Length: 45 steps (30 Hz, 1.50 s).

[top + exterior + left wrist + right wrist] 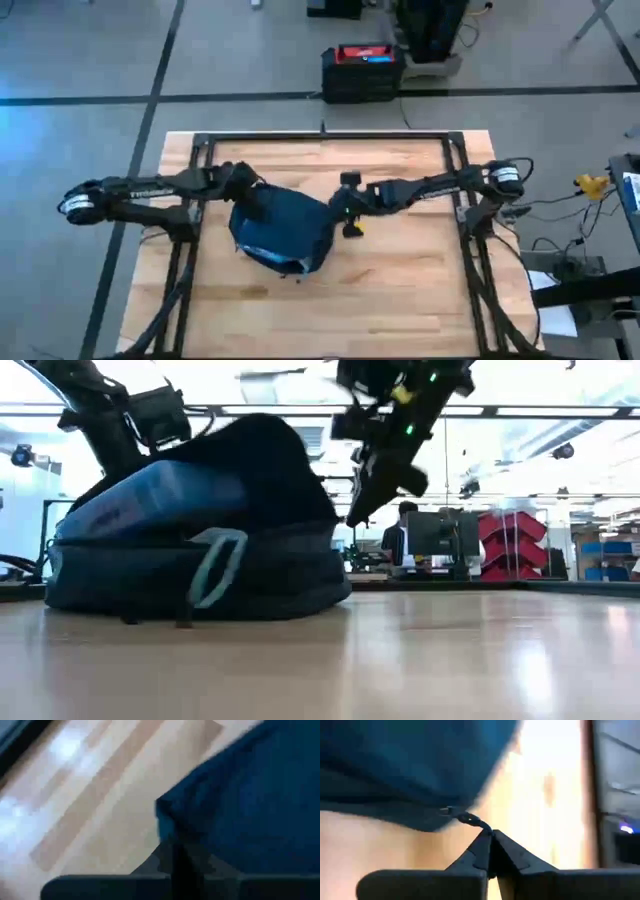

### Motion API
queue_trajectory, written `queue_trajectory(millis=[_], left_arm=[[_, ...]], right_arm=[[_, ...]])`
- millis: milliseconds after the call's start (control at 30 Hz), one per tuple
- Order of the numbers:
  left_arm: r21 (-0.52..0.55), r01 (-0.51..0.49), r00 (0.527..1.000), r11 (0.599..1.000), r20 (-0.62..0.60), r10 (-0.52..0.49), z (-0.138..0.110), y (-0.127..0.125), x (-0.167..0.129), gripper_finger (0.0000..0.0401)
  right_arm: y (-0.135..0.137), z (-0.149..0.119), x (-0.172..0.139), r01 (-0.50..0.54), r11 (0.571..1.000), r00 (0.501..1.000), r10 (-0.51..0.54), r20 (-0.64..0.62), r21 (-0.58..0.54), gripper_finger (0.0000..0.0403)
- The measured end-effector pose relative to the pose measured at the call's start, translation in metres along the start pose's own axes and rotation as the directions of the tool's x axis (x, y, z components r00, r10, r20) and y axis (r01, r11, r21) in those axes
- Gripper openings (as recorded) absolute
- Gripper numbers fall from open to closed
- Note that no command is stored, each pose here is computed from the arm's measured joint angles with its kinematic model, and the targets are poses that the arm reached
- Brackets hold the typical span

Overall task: Unpack backpack
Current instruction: Close the dark blue backpack

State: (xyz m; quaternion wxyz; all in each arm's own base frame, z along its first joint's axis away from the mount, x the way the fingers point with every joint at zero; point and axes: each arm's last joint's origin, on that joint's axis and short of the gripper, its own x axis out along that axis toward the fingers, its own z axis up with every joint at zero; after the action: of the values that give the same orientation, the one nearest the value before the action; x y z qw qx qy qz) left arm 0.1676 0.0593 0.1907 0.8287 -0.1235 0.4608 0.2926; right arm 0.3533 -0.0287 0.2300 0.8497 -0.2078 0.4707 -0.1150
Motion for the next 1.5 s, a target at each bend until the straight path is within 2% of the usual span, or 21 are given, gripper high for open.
queue_trajectory(millis=[167, 267, 367, 500, 633, 900, 1067, 1133, 1200, 1267, 1367, 1433, 1500], left_arm=[[0.033, 0.151, 0.985, 0.988, 0.074, -0.153, 0.003, -0.021, -0.024, 0.0000], [0.108, 0.215, 0.961, 0.971, 0.151, -0.230, 0.011, -0.029, -0.045, 0.0000], [0.178, 0.175, 0.937, 0.968, 0.271, -0.219, 0.025, -0.031, -0.060, 0.0000], [0.204, 0.121, 0.898, 0.971, 0.394, -0.195, 0.044, -0.026, -0.060, 0.0006], [0.197, 0.084, 0.923, 0.977, 0.353, -0.151, 0.052, -0.019, -0.046, 0.0023], [0.203, 0.036, 0.978, 0.979, 0.194, -0.076, 0.047, -0.015, -0.020, 0.0060], [0.213, -0.013, 0.990, 0.977, 0.137, -0.017, 0.044, -0.012, -0.024, 0.0086], [0.204, -0.014, 0.983, 0.979, 0.181, -0.023, 0.051, -0.010, -0.037, 0.0099], [0.206, 0.004, 0.963, 0.979, 0.263, -0.059, 0.060, -0.010, -0.050, 0.0111], [0.262, 0.094, 0.916, 0.961, 0.354, -0.186, 0.069, -0.015, -0.058, 0.0121], [0.411, 0.253, 0.789, 0.876, 0.435, -0.433, 0.075, -0.028, -0.057, 0.0134], [0.500, 0.267, 0.725, 0.824, 0.459, -0.514, 0.075, -0.040, -0.049, 0.0140], [0.549, 0.216, 0.725, 0.807, 0.464, -0.510, 0.072, -0.049, -0.034, 0.0146]], right_arm=[[-0.030, -0.007, 0.011, 0.076, 0.997, 0.997, -0.076, 0.010, -0.007, 0.0000], [-0.040, -0.007, 0.014, 0.112, 0.993, 0.993, -0.111, 0.028, -0.027, 0.0000], [-0.041, -0.004, 0.013, 0.121, 0.990, 0.991, -0.118, 0.059, -0.064, 0.0000], [-0.039, 0.000, 0.007, 0.127, 0.988, 0.989, -0.120, 0.085, -0.084, 0.0000], [-0.041, -0.001, 0.000, 0.127, 0.989, 0.989, -0.122, 0.081, -0.073, 0.0000], [-0.036, -0.012, -0.003, 0.089, 0.994, 0.996, -0.089, 0.001, -0.064, 0.0000], [-0.028, -0.018, -0.008, 0.074, 0.996, 0.997, -0.075, -0.001, -0.058, 0.0000], [-0.027, -0.021, -0.012, 0.072, 0.996, 0.997, -0.072, 0.001, -0.047, 0.0000], [-0.026, -0.023, -0.016, 0.073, 0.997, 0.997, -0.072, 0.008, -0.031, 0.0000], [-0.024, -0.026, -0.018, 0.070, 0.997, 0.998, -0.070, 0.006, -0.025, 0.0000], [-0.024, -0.031, -0.021, 0.071, 0.997, 0.997, -0.071, 0.008, -0.006, 0.0000], [-0.023, -0.035, -0.023, 0.070, 0.998, 0.998, -0.070, 0.005, -0.002, 0.0000], [-0.022, -0.036, -0.025, 0.070, 0.998, 0.998, -0.070, 0.008, -0.008, 0.0000]])
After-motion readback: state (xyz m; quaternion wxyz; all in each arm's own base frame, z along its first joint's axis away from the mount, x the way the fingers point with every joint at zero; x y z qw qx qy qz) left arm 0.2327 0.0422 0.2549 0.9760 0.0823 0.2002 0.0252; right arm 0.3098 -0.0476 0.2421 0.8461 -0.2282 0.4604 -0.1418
